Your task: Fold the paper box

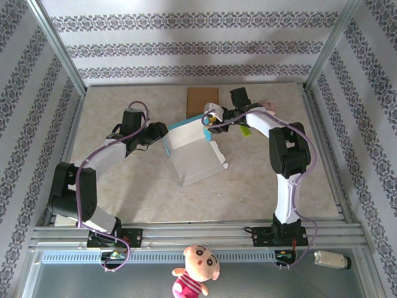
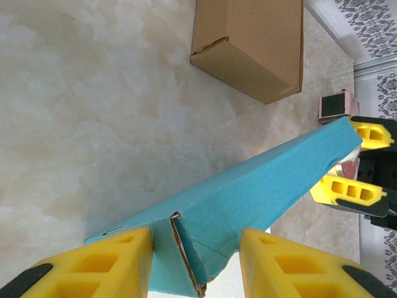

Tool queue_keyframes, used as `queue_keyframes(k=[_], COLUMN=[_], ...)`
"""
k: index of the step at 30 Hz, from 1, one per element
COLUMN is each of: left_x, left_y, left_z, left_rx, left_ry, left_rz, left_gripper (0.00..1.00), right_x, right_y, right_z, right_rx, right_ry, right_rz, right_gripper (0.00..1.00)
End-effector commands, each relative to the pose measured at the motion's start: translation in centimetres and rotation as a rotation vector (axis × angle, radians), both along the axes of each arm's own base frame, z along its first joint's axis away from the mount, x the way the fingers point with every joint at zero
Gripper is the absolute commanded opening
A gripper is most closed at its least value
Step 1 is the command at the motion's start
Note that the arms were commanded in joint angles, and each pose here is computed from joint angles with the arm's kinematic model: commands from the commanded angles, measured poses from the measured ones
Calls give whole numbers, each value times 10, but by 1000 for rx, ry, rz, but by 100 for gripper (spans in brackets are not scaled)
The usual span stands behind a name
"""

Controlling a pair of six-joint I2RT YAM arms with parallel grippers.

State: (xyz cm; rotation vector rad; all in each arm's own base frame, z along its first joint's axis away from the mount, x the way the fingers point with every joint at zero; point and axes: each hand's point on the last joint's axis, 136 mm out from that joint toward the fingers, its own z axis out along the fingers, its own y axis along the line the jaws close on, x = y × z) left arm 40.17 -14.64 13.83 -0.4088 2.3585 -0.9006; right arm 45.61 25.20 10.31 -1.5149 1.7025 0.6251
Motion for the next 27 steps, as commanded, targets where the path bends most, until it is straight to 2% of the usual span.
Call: queue_keyframes(k=[1,6,12,15,20,24,27], left_x=[-3,-4,-4,-5,-15,-29,-40], left_y=[-6,-6,-5,-4,12,38,54], left_z=[11,13,23,37,79,103,115], left_rx=[13,10,1,-12,33,145,227], left_ry=[-33,-38,-72,-122,-267,-337,-368], left_rz=[-27,-27,-16,-6,47,125,162], left_gripper=[41,40,42,52,68,72,74], right_x=[-2,6,15,17,17,5,-19], right_y=[15,19,25,29,32,41,51], right_z=[-13,-24,-29,-24,9,58,82], right_rx=[-24,-95,-197,-207,-162,-20,111], right_ry=[70,51,-12,-33,-135,-164,-139], right_rz=[-24,-73,-133,-162,-236,-327,-394], right_gripper=[38,29,9,3,0,0,0])
